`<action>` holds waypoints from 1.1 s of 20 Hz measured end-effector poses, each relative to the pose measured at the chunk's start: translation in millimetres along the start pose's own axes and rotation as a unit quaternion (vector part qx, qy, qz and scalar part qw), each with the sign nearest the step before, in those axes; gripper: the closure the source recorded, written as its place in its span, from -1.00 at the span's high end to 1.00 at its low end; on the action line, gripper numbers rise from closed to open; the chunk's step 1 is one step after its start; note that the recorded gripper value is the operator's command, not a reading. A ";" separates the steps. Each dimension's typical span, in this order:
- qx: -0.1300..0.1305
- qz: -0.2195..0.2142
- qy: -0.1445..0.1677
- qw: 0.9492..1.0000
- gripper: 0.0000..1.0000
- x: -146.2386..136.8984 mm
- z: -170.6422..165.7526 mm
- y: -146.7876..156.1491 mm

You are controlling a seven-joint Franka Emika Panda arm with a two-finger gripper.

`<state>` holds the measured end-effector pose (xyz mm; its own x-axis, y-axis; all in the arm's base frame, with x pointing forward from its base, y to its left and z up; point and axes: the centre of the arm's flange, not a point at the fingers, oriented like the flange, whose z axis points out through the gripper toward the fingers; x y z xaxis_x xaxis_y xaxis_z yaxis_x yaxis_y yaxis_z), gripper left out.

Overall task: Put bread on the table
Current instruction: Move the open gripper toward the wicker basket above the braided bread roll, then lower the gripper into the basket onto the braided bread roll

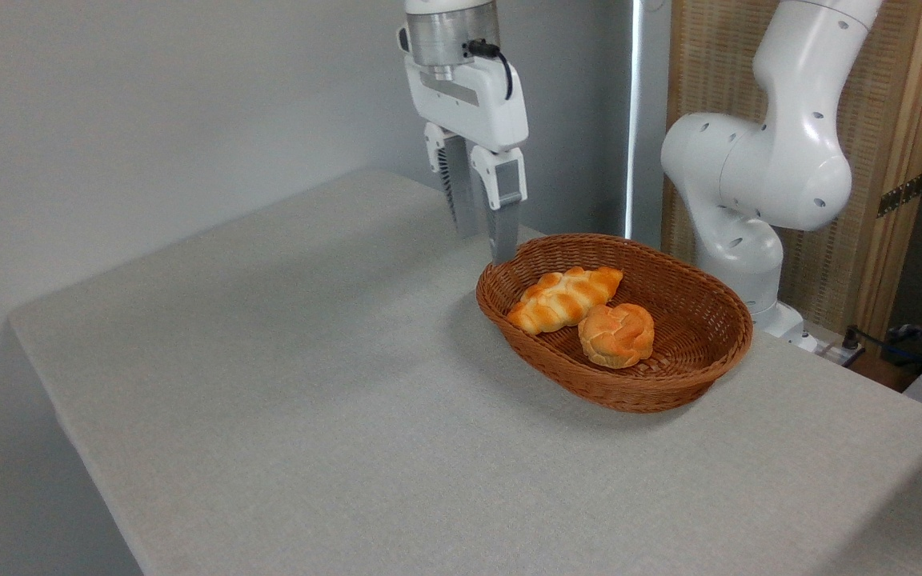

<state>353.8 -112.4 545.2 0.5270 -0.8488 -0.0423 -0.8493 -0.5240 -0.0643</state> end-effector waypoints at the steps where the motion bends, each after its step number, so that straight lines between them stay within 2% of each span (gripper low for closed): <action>1: -0.002 0.006 -0.005 1.000 1.00 -2.4 5.0 9.0; 4: -0.019 0.018 -0.027 0.999 1.00 -10.8 15.7 29.4; 7: -0.038 0.028 -0.047 0.998 1.00 -17.1 23.7 37.4; 13: -0.080 0.056 -0.044 0.994 1.00 -34.5 40.2 29.6; 18: -0.096 0.069 -0.059 0.991 1.00 -31.2 58.5 29.5; 22: -0.086 0.085 -0.062 0.991 1.00 -20.3 77.3 21.5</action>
<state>327.3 -101.0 467.5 0.3672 -0.9162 -0.1604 -0.9133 -0.3878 0.1244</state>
